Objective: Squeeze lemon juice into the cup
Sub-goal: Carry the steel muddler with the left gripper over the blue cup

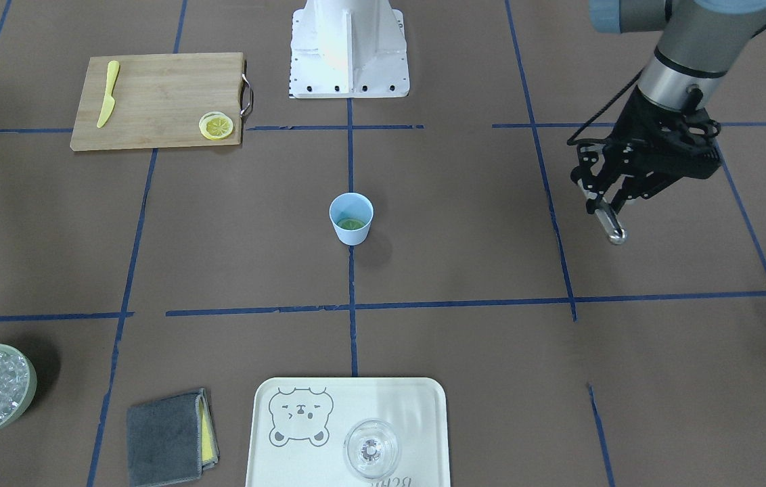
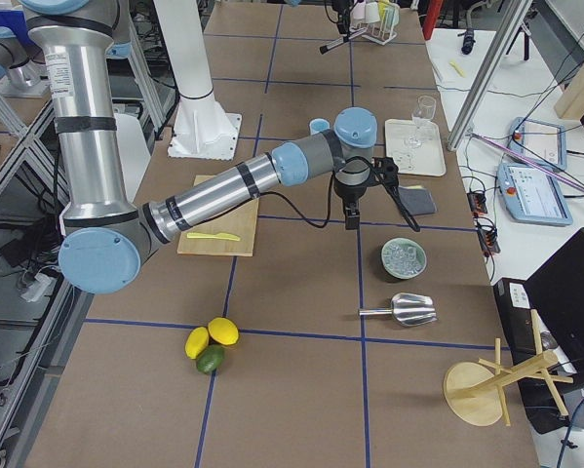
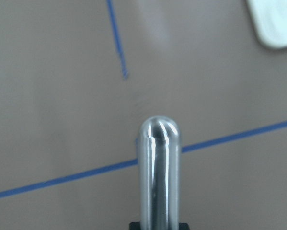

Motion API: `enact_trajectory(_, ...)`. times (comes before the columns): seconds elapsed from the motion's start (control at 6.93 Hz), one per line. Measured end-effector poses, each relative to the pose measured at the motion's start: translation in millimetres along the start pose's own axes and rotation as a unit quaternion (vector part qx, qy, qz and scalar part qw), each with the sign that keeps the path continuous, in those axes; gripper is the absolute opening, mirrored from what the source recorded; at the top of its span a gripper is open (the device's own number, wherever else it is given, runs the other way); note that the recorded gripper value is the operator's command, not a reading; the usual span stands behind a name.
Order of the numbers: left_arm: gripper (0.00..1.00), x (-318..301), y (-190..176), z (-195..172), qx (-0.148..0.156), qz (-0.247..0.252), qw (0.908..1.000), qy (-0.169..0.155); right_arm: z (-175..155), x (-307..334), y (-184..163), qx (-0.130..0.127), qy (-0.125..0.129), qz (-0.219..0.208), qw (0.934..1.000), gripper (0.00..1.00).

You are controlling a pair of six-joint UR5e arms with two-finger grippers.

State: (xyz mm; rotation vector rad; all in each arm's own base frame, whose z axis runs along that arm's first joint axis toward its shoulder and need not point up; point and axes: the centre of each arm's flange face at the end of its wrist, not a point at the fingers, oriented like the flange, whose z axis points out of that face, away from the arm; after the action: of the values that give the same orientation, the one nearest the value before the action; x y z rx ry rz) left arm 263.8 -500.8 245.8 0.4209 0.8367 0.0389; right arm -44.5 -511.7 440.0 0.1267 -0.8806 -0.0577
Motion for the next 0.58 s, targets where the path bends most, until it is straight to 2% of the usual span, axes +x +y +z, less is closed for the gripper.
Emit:
enact_trajectory(0.29,0.00,86.3,13.7,-11.4,0.095,-0.028,0.9946,0.031,9.1,41.0,0.4,-0.009,0.011,0.016,0.9998,1.00)
enact_trajectory(0.58,0.00,115.3,22.5,-46.3,0.176,-0.024,0.9804,0.086,14.2,99.1,16.1,-0.018,0.017,0.012,0.9996,1.00)
